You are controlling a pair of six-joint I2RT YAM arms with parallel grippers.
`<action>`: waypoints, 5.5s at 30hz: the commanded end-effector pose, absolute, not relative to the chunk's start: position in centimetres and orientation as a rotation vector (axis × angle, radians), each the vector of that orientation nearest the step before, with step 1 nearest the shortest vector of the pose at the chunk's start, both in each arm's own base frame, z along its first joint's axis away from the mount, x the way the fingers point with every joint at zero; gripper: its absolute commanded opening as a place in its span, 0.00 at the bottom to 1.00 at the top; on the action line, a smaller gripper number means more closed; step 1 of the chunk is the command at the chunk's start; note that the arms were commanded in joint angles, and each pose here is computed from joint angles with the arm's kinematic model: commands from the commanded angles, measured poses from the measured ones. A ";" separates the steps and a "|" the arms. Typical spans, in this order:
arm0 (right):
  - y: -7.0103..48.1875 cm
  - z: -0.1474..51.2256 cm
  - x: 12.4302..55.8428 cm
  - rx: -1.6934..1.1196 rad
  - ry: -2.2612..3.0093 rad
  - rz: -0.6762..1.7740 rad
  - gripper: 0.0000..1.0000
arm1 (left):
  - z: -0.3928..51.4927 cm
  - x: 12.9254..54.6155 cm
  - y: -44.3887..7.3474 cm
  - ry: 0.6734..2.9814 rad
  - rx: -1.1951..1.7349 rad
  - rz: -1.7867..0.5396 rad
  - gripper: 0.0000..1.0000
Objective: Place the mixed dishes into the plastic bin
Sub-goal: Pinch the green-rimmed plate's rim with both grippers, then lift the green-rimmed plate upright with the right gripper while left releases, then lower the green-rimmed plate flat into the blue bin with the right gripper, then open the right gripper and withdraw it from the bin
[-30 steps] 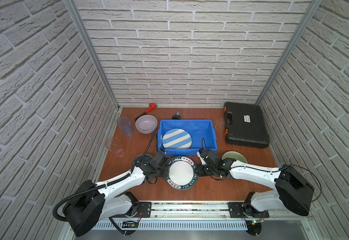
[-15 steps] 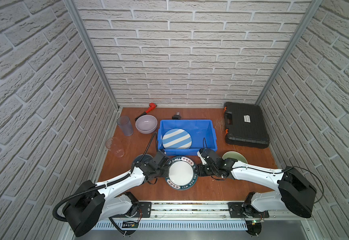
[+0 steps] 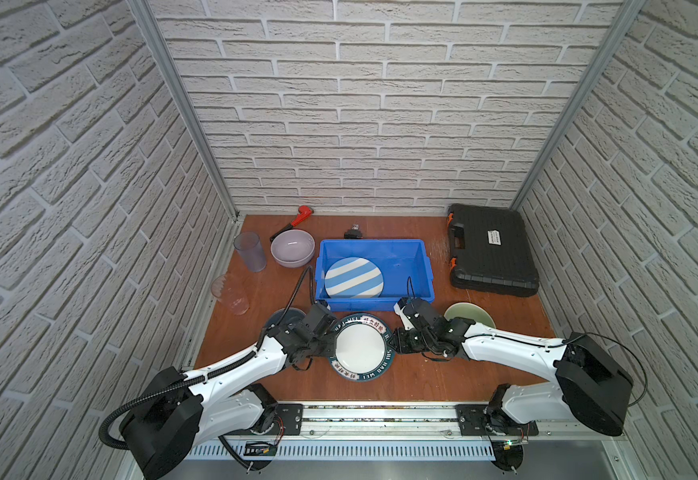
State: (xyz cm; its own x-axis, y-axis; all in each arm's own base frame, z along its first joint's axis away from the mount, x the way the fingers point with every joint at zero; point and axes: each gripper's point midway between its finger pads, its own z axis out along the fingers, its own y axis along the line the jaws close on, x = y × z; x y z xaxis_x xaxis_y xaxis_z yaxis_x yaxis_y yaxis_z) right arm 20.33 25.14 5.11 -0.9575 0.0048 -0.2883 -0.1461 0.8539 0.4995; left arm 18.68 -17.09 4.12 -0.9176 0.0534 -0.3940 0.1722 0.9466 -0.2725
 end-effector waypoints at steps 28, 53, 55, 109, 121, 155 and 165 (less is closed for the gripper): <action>28.9 6.7 20.9 -0.097 2.586 1.135 0.24 | 3.4 18.4 -18.5 2.729 0.170 -0.532 0.23; 26.6 12.9 19.9 -0.317 2.567 1.026 0.06 | 11.1 20.0 -15.5 2.614 0.144 -0.480 0.51; 26.2 14.5 19.8 -0.351 2.543 1.041 0.06 | 12.5 20.4 -15.0 2.582 0.133 -0.483 0.54; 27.4 14.3 44.8 0.073 2.359 0.961 0.06 | 13.7 35.4 -14.7 2.477 0.000 -0.523 0.59; 28.1 11.2 44.3 0.070 2.437 0.985 0.14 | 13.6 35.4 -14.7 2.481 0.004 -0.526 0.58; 26.1 5.8 42.9 -0.045 2.654 0.713 0.39 | 15.4 33.7 -14.0 2.459 0.007 -0.518 0.59; 25.4 8.9 42.6 -0.102 2.603 0.663 0.44 | 16.6 31.5 -13.7 2.459 0.013 -0.539 0.59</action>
